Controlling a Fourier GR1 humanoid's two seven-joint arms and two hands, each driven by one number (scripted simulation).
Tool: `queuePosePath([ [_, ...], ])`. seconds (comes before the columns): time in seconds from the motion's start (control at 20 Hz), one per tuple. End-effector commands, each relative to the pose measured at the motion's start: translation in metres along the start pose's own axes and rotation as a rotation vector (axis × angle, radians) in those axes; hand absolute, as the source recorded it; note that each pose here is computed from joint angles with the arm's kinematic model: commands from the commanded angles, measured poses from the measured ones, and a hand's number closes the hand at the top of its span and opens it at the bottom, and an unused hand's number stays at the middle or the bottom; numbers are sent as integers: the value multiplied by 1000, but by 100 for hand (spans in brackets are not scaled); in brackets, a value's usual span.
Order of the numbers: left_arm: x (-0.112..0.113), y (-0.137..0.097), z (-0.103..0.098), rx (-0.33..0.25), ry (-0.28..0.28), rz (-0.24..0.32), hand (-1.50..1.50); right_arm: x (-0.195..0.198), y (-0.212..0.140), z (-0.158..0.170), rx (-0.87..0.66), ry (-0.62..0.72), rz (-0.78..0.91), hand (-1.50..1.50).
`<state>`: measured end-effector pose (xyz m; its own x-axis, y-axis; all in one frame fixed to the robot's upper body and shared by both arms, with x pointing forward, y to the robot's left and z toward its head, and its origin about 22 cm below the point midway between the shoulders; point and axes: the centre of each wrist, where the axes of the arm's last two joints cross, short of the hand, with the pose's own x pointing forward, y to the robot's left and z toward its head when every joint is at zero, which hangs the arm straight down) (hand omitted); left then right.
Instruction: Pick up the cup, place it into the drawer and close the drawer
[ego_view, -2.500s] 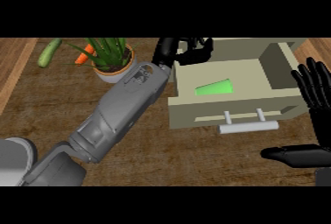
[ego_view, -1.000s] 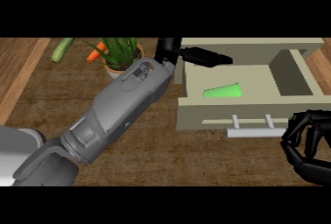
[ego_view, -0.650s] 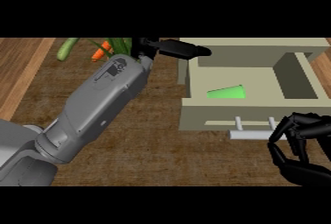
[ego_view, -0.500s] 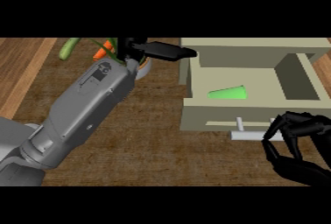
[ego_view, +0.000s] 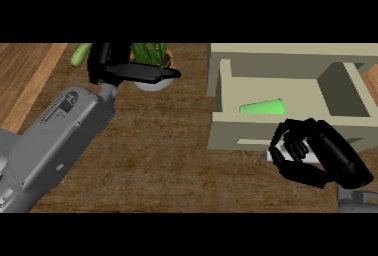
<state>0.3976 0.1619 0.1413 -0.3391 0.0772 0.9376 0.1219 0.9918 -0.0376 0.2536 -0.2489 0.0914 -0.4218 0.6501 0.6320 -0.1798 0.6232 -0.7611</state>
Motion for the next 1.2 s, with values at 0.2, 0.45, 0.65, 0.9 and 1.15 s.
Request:
queuePosePath([
  [0.2, 6, 55, 29, 12, 5, 14, -150, -42, 42, -37, 120, 35, 302, 150],
  [0.45, 1, 81, 50, 29, 10, 0, -150, -51, 74, -83, 155, 33, 355, 150],
  [0.65, 3, 87, 77, 15, -8, 11, -150, -78, 86, -101, 146, 85, 337, 150],
  [0.9, 3, 114, 87, 15, 14, 21, -150, -102, 52, -124, 155, 105, 301, 150],
  [1.15, 6, 116, 83, 30, -9, 20, -150, -107, 43, -143, 176, 152, 274, 150],
])
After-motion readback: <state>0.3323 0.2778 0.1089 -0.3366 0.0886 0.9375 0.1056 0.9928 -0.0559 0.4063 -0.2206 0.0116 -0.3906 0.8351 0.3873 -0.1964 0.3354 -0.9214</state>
